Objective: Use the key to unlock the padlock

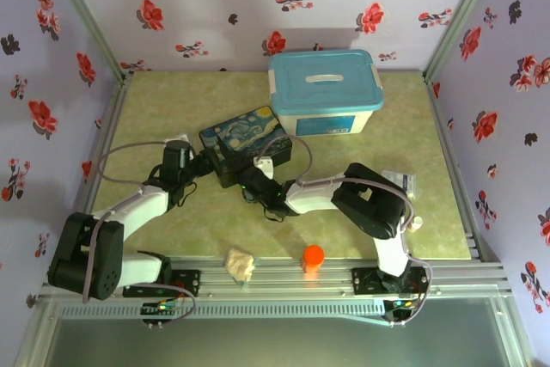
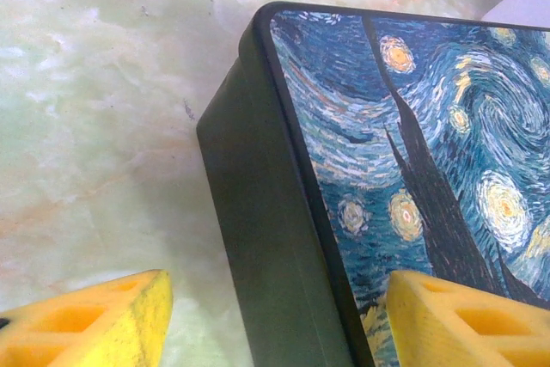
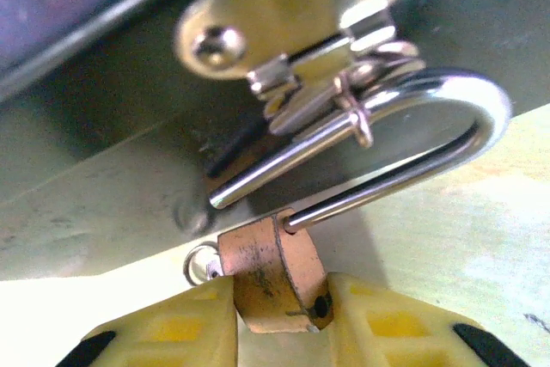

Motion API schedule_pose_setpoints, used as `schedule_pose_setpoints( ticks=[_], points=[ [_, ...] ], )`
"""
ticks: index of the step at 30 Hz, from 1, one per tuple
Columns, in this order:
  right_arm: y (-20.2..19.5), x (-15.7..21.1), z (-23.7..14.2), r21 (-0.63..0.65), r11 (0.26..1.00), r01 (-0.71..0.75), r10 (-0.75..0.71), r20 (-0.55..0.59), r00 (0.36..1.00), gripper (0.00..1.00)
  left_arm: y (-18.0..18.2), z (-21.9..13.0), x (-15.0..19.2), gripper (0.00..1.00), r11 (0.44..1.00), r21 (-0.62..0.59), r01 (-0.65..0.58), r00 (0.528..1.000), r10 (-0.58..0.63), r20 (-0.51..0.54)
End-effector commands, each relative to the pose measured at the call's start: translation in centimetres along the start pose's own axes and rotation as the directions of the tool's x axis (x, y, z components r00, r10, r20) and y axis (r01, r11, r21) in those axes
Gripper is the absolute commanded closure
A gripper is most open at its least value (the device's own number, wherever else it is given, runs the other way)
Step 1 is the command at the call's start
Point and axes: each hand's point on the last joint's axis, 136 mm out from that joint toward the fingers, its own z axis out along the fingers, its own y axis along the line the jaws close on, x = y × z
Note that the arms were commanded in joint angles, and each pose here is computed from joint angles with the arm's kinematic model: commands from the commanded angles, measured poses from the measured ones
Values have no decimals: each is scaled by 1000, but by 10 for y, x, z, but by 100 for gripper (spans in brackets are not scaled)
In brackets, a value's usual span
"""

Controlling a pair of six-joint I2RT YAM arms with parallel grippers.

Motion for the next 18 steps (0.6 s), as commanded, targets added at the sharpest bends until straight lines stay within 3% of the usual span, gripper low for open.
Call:
schedule_pose_setpoints(
  ticks=[1, 10, 18],
  points=[
    [-11, 19, 3, -44, 996, -81, 79, -41, 996, 75, -6, 3, -10, 33, 1000, 14, -22, 1000, 21, 12],
    [-10, 17, 2, -171, 959, -225, 228, -1, 974, 93, -11, 7, -14, 33, 999, 23, -31, 999, 31, 5],
    [1, 6, 4, -309, 900, -306, 330, 28, 944, 100, -7, 23, -1, 30, 998, 21, -59, 998, 60, -37]
  ],
)
